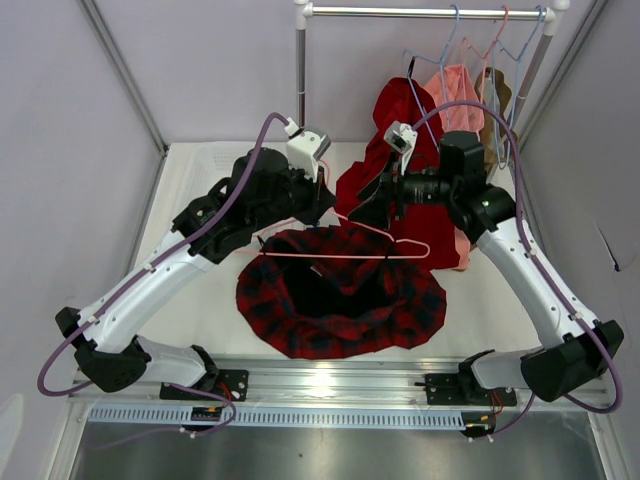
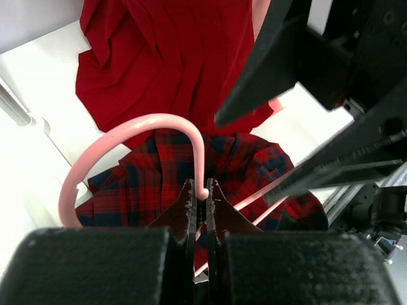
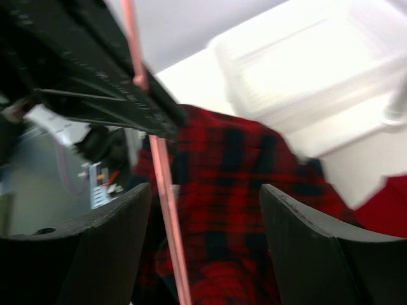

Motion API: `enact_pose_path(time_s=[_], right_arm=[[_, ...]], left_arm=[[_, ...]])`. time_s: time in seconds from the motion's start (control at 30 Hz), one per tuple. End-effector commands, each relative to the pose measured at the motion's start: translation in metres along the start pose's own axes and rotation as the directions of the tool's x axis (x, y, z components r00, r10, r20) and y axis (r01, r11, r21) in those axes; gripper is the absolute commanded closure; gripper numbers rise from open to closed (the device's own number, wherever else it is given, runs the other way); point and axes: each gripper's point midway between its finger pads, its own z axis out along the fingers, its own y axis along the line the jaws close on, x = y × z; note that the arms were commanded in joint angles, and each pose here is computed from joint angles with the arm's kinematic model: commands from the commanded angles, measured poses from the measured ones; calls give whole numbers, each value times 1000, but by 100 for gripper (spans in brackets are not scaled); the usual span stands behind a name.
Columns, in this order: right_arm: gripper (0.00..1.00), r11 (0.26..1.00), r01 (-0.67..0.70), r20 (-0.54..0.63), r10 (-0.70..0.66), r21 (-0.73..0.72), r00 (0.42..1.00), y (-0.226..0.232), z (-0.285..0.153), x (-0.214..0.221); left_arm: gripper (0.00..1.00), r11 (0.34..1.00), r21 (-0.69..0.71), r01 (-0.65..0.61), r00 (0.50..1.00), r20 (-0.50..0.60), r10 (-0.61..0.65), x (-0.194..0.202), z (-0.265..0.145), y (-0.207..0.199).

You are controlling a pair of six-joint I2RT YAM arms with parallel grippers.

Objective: Place the skirt on the hanger

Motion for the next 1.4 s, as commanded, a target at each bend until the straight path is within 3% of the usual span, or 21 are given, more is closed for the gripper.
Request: enact_pose_path(time_s=[0.0,0.23,0.7,0.83,0.97,1.1,1.2,1.23,1.37], right_arm=[[27,970,107,80,-92,-218,993,52,-6,-31],[35,969,82,6,-83,-232,996,64,18,-4],[41,974,50,-34,-58,-221,998,54,36,9],[60,976,47,-31,-55,-212,998,52,37,9],[64,976,50,-32,-58,-211,998,52,39,8],[75,977,41,-39,-50,-209,998,50,40,8],[88,974,32,-45,-43,-226,998,53,40,10],[100,975,27,-47,-38,-218,998,52,41,10],[100,979,10,-53,-21,-203,998,57,43,9]], left_arm=[[100,999,29,-17,994,110,14,-37,-19,-7],[100,999,32,-16,994,110,12,-37,-17,-8],[100,999,45,-8,993,115,3,-40,-21,-11],[100,999,44,-8,994,112,3,-38,-20,-11],[100,999,48,-7,994,113,2,-38,-19,-11],[100,999,46,-7,994,113,2,-37,-20,-11],[100,999,46,-8,993,118,3,-38,-21,-10],[100,999,49,-9,993,119,3,-38,-21,-11],[100,999,48,-12,992,124,6,-38,-23,-11]])
